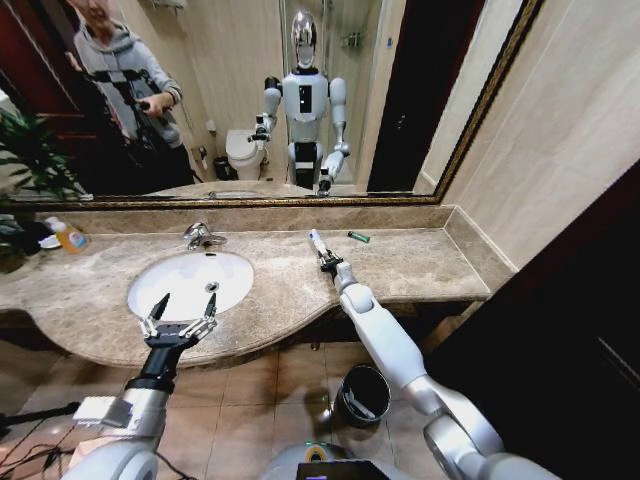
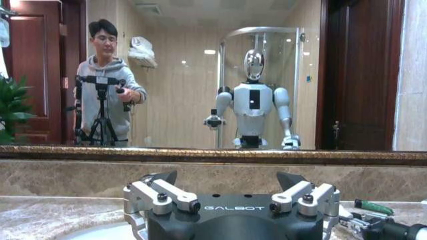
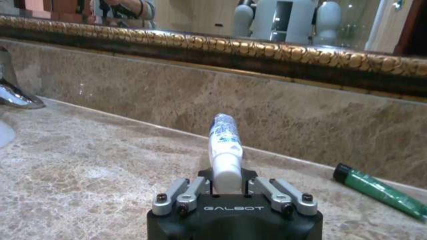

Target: Pick up the trash from the sink and place it in the trash bin.

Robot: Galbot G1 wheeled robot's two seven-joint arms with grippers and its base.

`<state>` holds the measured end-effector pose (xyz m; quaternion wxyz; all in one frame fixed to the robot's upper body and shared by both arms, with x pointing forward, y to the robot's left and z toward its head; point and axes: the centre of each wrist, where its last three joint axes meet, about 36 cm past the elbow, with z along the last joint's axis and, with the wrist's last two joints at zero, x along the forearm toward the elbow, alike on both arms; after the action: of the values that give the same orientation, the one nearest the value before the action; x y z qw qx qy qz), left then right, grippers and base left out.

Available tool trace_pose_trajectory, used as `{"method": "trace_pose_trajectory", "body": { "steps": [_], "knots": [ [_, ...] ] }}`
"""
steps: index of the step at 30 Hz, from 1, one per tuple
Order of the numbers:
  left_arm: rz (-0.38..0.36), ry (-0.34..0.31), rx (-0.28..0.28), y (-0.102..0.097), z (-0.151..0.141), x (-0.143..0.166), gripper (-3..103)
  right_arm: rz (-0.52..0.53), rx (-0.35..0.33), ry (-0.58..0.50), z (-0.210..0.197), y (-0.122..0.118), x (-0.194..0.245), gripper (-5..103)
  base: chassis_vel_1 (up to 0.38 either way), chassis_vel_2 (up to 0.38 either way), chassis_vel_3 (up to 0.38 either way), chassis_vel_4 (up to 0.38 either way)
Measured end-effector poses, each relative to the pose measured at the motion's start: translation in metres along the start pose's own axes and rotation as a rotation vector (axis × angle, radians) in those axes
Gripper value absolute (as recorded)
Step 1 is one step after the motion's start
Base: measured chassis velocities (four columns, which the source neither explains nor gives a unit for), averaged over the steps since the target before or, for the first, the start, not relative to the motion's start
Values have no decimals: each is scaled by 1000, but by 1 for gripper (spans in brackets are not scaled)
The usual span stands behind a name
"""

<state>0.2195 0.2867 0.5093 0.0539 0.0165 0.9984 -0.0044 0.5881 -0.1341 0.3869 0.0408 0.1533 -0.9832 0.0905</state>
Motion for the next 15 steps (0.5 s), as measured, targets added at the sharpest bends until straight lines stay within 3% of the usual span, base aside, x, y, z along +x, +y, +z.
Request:
{"method": "trace_pose_trajectory", "body": {
  "steps": [6,9,15],
  "knots": [
    [0,0,0,0,0,0,100,24,-17,-38,-4,-16,29,24,0,0,0,0],
    [0,0,0,0,0,0,100,34,-9,-54,9,-33,68,24,0,0,0,0],
    [0,0,0,0,0,0,100,15,-56,-109,20,-31,143,24,0,0,0,0]
  ]
}}
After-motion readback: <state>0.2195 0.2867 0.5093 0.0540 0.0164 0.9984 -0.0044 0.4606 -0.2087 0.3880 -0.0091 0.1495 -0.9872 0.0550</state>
